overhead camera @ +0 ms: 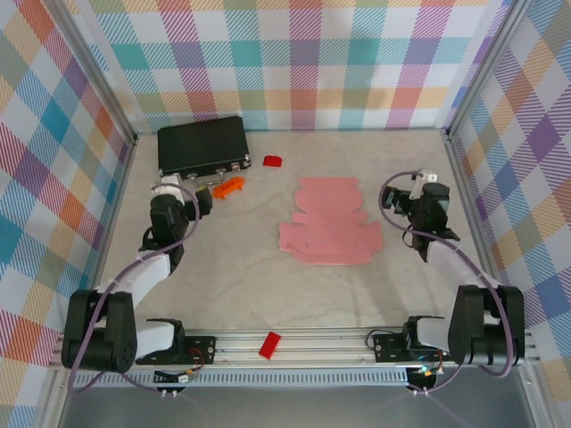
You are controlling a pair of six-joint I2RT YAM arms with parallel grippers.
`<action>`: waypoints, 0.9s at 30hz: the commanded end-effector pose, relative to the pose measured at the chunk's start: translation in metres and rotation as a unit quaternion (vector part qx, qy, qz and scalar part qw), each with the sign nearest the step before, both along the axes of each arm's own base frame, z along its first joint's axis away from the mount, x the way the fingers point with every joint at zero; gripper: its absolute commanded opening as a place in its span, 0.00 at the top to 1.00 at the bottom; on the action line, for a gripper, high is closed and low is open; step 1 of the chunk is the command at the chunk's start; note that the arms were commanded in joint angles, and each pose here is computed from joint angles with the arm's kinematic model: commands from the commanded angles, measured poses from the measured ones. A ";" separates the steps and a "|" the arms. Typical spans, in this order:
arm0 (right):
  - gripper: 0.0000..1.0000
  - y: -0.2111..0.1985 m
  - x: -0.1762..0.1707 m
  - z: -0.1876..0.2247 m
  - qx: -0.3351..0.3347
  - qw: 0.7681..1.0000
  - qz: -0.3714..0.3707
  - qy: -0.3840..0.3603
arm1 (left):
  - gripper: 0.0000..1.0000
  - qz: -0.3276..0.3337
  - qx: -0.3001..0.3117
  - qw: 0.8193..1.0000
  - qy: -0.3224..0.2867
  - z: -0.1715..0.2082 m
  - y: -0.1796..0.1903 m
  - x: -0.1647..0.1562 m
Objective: Fold the paper box
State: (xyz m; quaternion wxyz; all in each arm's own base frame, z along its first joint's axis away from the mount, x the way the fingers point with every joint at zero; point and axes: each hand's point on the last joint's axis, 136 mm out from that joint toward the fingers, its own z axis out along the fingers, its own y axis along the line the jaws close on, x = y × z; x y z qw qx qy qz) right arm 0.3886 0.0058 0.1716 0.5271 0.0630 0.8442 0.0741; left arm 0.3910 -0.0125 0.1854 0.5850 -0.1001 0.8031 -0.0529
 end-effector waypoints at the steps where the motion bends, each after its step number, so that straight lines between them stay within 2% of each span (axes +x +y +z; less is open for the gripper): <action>1: 0.01 0.016 -0.035 -0.020 0.074 0.990 0.003 0.120 | 0.04 -0.050 -0.077 0.991 0.097 -0.016 -0.039 -0.018; 4: 0.01 0.046 -0.050 -0.015 0.133 0.978 0.057 0.149 | 0.12 -0.115 -0.090 0.980 0.135 -0.014 -0.089 -0.025; 8: 0.01 0.078 -0.069 -0.022 0.138 0.968 0.103 0.182 | 0.22 -0.208 -0.068 0.961 0.166 -0.012 -0.163 -0.035; 11: 0.04 0.103 -0.081 -0.032 0.142 0.959 0.132 0.208 | 0.35 -0.267 -0.074 0.943 0.187 -0.017 -0.213 -0.034; 14: 0.10 0.124 -0.090 -0.045 0.150 0.949 0.153 0.231 | 0.54 -0.311 -0.079 0.923 0.214 -0.027 -0.255 -0.029; 18: 0.25 0.141 -0.096 -0.068 0.161 0.939 0.159 0.258 | 0.73 -0.341 -0.087 0.901 0.252 -0.046 -0.296 -0.025; 19: 0.31 0.144 -0.096 -0.075 0.164 0.937 0.157 0.266 | 0.78 -0.347 -0.086 0.897 0.259 -0.052 -0.305 -0.025; 24: 0.54 0.162 -0.100 -0.096 0.179 0.922 0.170 0.300 | 0.99 -0.356 -0.081 0.890 0.275 -0.076 -0.326 -0.012; 27: 0.66 0.172 -0.104 -0.108 0.175 0.915 0.176 0.319 | 1.00 -0.362 -0.076 0.885 0.282 -0.089 -0.339 0.000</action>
